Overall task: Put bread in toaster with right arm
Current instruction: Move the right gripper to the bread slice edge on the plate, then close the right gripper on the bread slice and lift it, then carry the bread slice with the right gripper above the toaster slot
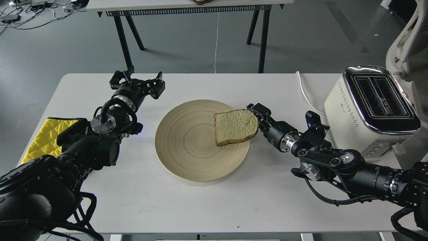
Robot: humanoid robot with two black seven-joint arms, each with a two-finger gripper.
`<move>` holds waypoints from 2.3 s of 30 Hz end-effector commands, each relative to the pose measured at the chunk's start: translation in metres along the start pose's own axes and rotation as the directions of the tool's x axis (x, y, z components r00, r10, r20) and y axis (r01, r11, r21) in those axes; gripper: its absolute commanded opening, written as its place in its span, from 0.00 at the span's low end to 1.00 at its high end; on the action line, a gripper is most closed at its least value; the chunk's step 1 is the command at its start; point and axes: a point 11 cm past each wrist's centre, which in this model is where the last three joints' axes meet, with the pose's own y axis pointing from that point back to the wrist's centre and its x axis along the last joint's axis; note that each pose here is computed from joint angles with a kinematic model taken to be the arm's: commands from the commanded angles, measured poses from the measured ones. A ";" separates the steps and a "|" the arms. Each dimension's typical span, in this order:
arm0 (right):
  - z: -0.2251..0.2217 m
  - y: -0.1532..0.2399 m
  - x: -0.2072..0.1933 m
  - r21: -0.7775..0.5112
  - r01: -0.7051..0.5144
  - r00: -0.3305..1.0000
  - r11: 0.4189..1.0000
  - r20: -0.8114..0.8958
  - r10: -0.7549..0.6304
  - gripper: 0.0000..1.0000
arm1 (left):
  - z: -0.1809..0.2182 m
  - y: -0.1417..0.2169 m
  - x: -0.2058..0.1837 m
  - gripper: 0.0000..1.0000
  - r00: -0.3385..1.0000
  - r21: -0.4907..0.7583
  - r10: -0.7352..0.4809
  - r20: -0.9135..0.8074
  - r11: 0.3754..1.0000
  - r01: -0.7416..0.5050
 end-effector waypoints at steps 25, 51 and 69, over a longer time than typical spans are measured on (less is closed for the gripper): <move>-0.005 0.002 -0.012 0.023 0.039 0.999 0.999 0.008 -0.039 0.17 | 0.000 0.000 0.000 1.00 1.000 0.000 0.000 -0.001 1.000 0.000; -0.198 0.034 0.152 0.303 -0.158 0.936 0.940 -0.258 0.241 0.03 | 0.000 0.000 0.000 1.00 1.000 -0.002 0.000 -0.001 1.000 0.000; -0.136 0.234 0.286 0.085 -0.378 0.689 0.922 -0.639 0.341 0.03 | 0.000 0.000 0.000 1.00 1.000 0.000 0.000 -0.001 1.000 0.000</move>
